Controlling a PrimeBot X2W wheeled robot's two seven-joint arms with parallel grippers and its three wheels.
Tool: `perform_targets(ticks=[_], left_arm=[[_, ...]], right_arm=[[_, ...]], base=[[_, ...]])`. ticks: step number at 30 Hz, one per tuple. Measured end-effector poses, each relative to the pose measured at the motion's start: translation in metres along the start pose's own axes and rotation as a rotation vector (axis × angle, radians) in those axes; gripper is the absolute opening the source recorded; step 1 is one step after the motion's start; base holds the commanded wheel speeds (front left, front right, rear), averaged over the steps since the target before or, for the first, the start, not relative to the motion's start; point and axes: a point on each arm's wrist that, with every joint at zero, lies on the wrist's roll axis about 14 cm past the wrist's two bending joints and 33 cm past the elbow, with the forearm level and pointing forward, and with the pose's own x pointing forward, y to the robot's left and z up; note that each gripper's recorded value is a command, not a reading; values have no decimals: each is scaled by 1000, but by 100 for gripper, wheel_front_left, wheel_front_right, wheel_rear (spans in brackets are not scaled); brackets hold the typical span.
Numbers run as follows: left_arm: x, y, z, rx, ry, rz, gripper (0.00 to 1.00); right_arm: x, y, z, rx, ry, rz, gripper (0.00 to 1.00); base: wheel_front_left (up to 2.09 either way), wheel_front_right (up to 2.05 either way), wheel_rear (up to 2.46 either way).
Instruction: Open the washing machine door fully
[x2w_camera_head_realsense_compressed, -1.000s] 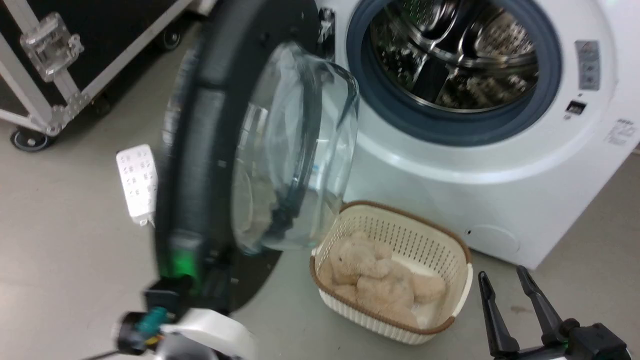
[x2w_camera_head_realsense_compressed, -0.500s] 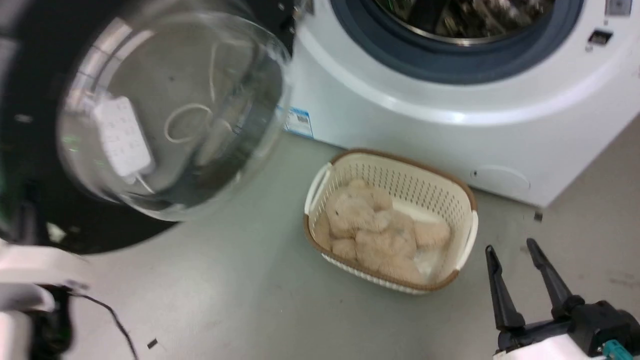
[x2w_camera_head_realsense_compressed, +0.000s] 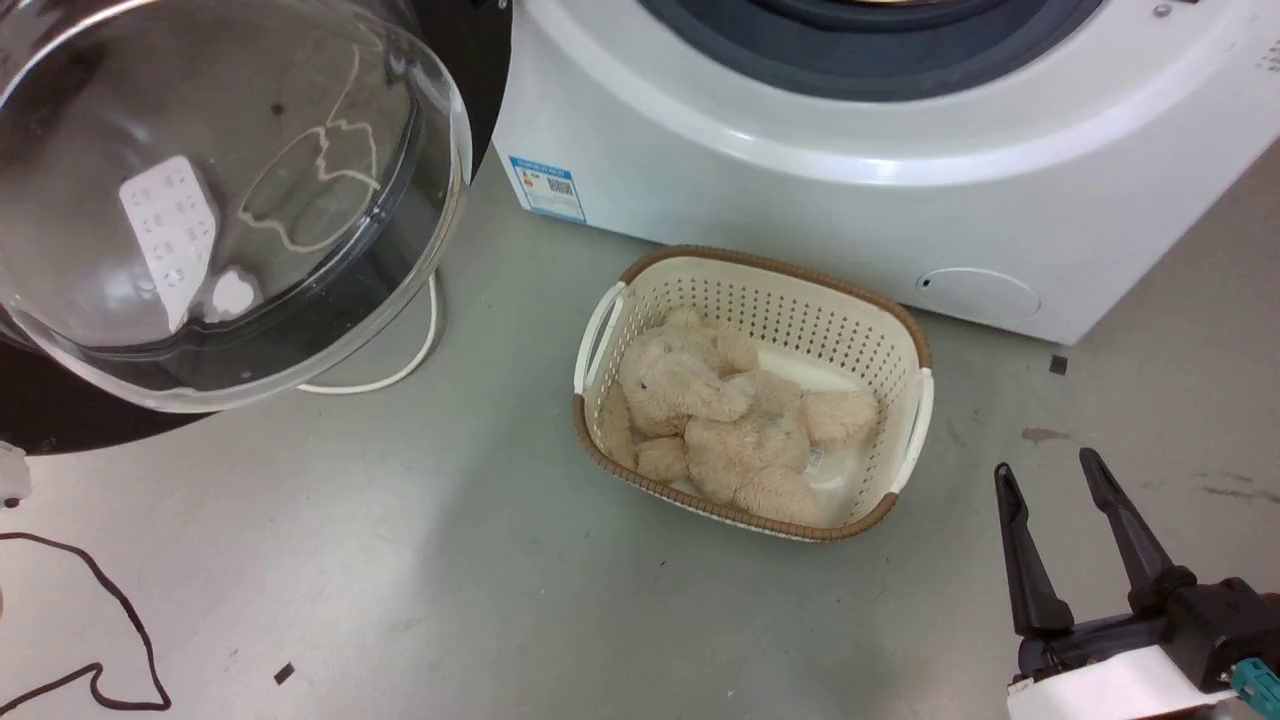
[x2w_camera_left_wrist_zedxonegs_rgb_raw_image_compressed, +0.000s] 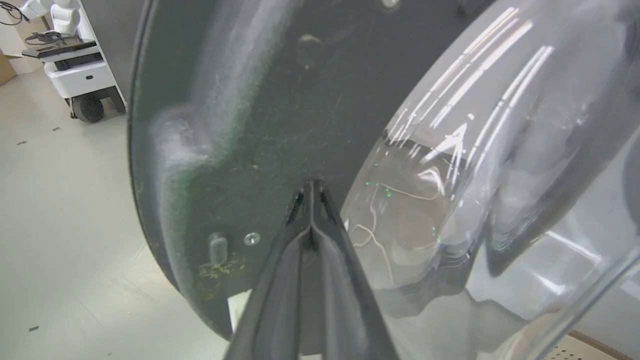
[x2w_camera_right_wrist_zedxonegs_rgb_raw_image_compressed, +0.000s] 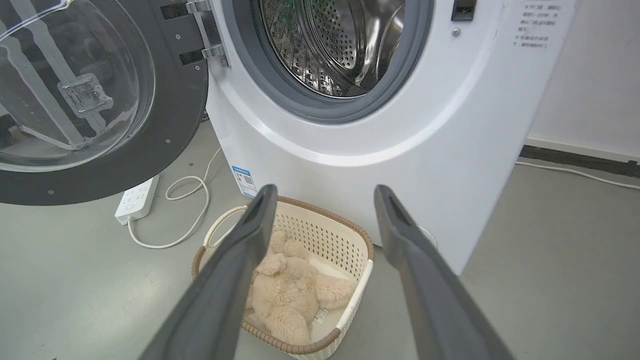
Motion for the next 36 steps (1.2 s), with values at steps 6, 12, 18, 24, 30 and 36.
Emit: perform_targets(ticks=[6, 12, 18, 24, 30, 36], left_arm=[[-5, -11, 13, 17, -69, -50, 0], [-29, -50, 28, -14, -164, -170, 0], [-74, -113, 31, -77, -221, -333, 0], [-113, -171, 29, -129, -217, -482, 0], [-152, -205, -2, -148, -126, -577, 40], [-181, -230, -14, -133, -111, -665, 100]], right_arm=[[-5, -2, 14, -16, -33, -15, 100], [-16, -8, 40, -39, -97, -50, 100], [-35, -19, 75, -72, -188, -107, 100], [-65, -32, 99, -100, -250, -175, 100], [-97, -39, 107, -110, -272, -232, 100], [-119, -43, 111, -98, -291, -270, 100]], base=[[0, 0, 0], [0, 0, 0], [0, 0, 0], [0, 0, 0], [0, 0, 0], [0, 0, 0]])
